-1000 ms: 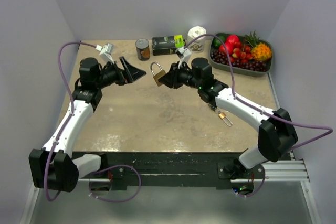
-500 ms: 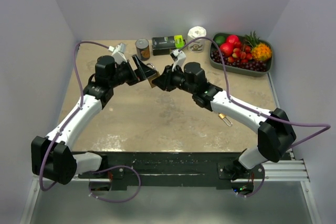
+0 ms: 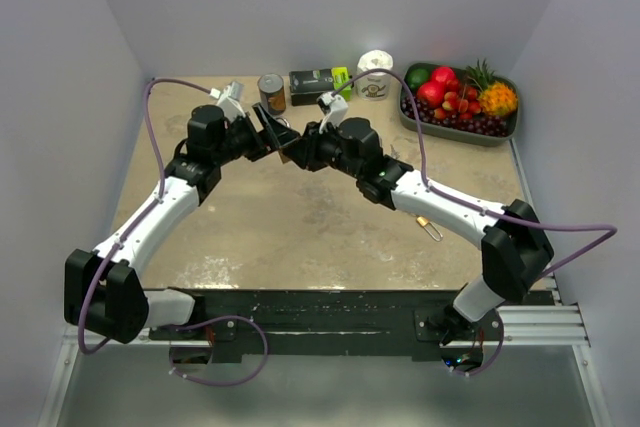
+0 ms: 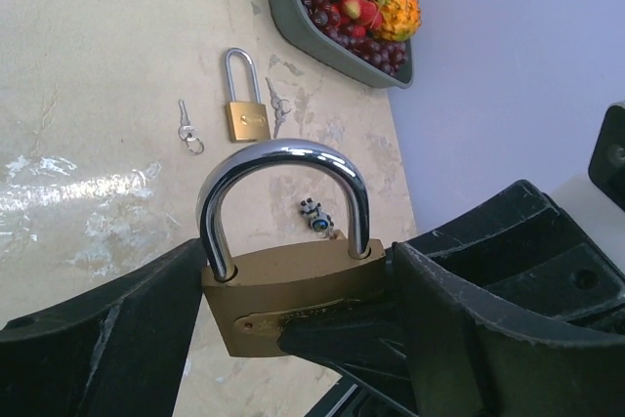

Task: Lock with the key
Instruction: Place the lock at the center of the board.

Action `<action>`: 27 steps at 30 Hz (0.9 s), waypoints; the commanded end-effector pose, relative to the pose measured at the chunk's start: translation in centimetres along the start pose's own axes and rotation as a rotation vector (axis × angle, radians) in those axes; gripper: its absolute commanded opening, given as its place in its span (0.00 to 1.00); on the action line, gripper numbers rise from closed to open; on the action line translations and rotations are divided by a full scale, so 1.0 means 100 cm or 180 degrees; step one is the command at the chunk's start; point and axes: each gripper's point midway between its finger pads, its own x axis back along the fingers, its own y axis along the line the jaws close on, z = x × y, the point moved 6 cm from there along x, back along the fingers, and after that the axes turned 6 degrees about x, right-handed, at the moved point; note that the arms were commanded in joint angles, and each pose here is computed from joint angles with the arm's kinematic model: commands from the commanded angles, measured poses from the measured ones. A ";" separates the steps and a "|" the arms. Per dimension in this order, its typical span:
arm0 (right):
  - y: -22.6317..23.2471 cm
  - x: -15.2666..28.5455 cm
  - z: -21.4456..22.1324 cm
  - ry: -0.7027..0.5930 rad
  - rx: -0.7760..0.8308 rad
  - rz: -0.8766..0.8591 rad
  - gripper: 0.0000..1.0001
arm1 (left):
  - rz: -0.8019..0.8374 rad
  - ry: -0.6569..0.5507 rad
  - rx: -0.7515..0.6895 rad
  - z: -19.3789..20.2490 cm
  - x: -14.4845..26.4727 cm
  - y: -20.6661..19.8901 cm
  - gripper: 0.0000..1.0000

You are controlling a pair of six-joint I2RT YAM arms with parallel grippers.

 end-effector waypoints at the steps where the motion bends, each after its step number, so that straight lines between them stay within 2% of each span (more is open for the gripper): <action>1: 0.026 0.004 -0.071 -0.0787 -0.0088 -0.0128 0.00 | 0.0124 -0.0080 0.0044 -0.004 -0.003 -0.012 0.80; 5: 0.029 0.002 -0.074 -0.0830 -0.0163 -0.0158 0.00 | 0.0066 -0.0056 0.0097 -0.001 -0.007 -0.008 0.81; 8: 0.029 0.001 -0.073 -0.0821 -0.0188 -0.0157 0.00 | 0.0052 -0.0023 0.0102 0.002 -0.011 -0.008 0.70; 11: 0.028 0.003 -0.072 -0.0795 -0.0169 -0.0120 0.00 | 0.0067 -0.0053 0.0069 0.001 -0.014 -0.009 0.42; 12: 0.028 0.003 -0.072 -0.0778 -0.0162 -0.0132 0.02 | 0.0086 -0.0073 0.0063 -0.001 -0.015 -0.009 0.22; 14: 0.025 0.005 -0.067 -0.0695 -0.0085 -0.0096 0.19 | 0.0058 -0.0125 0.0053 -0.004 -0.017 -0.010 0.01; 15: 0.024 0.008 -0.068 -0.0682 -0.0048 -0.0074 0.30 | 0.0018 -0.0133 0.0020 -0.005 -0.019 -0.010 0.00; 16: 0.020 0.010 -0.064 -0.0641 -0.0019 -0.0032 0.46 | -0.0009 -0.0138 -0.0002 -0.007 -0.021 -0.009 0.00; 18: 0.016 0.019 -0.061 -0.0579 0.0100 0.0023 0.62 | -0.0120 -0.0171 -0.0083 -0.011 -0.026 -0.006 0.00; 19: 0.009 0.023 -0.055 -0.0521 0.0140 0.0076 0.75 | -0.0140 -0.0187 -0.0117 -0.012 -0.028 -0.005 0.00; 22: -0.007 0.041 -0.045 -0.0343 0.0246 0.0225 0.87 | -0.0359 -0.0116 -0.0234 -0.011 -0.038 0.005 0.00; 24: -0.016 0.053 -0.039 -0.0190 0.0201 0.0323 0.99 | -0.0465 -0.0083 -0.0424 -0.010 -0.046 0.009 0.00; 27: -0.029 0.073 -0.040 -0.0096 0.0199 0.0473 0.99 | -0.0629 -0.0034 -0.0688 -0.002 -0.061 0.014 0.00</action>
